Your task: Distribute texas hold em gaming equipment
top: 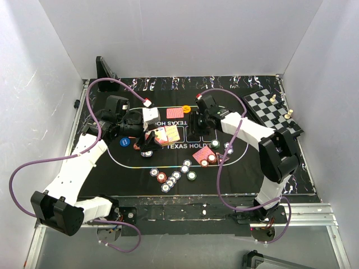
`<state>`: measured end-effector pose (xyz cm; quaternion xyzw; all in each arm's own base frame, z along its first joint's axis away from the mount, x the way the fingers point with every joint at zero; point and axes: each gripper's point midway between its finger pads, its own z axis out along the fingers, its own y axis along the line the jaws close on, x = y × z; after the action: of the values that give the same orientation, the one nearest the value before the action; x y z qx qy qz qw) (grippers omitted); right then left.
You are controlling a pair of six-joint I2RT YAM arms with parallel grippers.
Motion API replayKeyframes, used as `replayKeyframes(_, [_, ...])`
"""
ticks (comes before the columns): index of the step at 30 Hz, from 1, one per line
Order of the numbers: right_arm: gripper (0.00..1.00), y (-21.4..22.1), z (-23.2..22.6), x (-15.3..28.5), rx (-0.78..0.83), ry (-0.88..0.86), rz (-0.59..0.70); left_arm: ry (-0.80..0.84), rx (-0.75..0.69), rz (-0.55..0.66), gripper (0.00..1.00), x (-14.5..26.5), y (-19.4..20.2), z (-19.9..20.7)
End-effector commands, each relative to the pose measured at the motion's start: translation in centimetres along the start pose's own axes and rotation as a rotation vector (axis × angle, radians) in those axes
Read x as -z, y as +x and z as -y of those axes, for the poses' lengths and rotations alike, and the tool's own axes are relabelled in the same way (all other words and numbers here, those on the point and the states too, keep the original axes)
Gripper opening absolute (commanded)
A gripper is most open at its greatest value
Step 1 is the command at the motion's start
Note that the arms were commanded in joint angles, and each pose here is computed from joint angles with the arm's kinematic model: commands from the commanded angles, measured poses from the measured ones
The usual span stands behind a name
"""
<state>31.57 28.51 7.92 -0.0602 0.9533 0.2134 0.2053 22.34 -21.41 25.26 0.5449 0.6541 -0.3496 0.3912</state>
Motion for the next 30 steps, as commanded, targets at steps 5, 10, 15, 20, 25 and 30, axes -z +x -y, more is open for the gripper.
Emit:
replayKeyframes(5, [0.75, -3.8, -7.0, 10.0, -0.005, -0.334, 0.114, -0.031, -0.071, 0.027, 0.0, 0.6, -0.8, -0.1])
replayKeyframes(10, [0.85, -3.6, -8.4, 13.4, -0.051, -0.503, 0.159, -0.032, -0.067, 0.018, 0.0, 0.4, -0.5, -0.5])
replayKeyframes(15, [0.87, -4.2, -11.0, 16.9, -0.067, -0.718, 0.223, -0.03, -0.047, 0.04, 0.0, 0.2, -0.9, -0.6])
replayKeyframes(20, [0.88, -3.6, -13.6, 18.4, -0.018, -0.888, 0.165, -0.034, -0.043, 0.059, 0.0, -0.1, -1.3, -1.0])
replayKeyframes(25, [0.89, -2.6, -14.8, 17.7, -0.006, -0.908, 0.127, -0.031, -0.048, 0.066, 0.0, -0.3, -1.4, -1.2])
replayKeyframes(30, [0.89, -1.6, -15.8, 16.7, 0.008, -0.921, 0.076, -0.037, -0.05, 0.07, 0.0, -0.2, -1.5, -1.3])
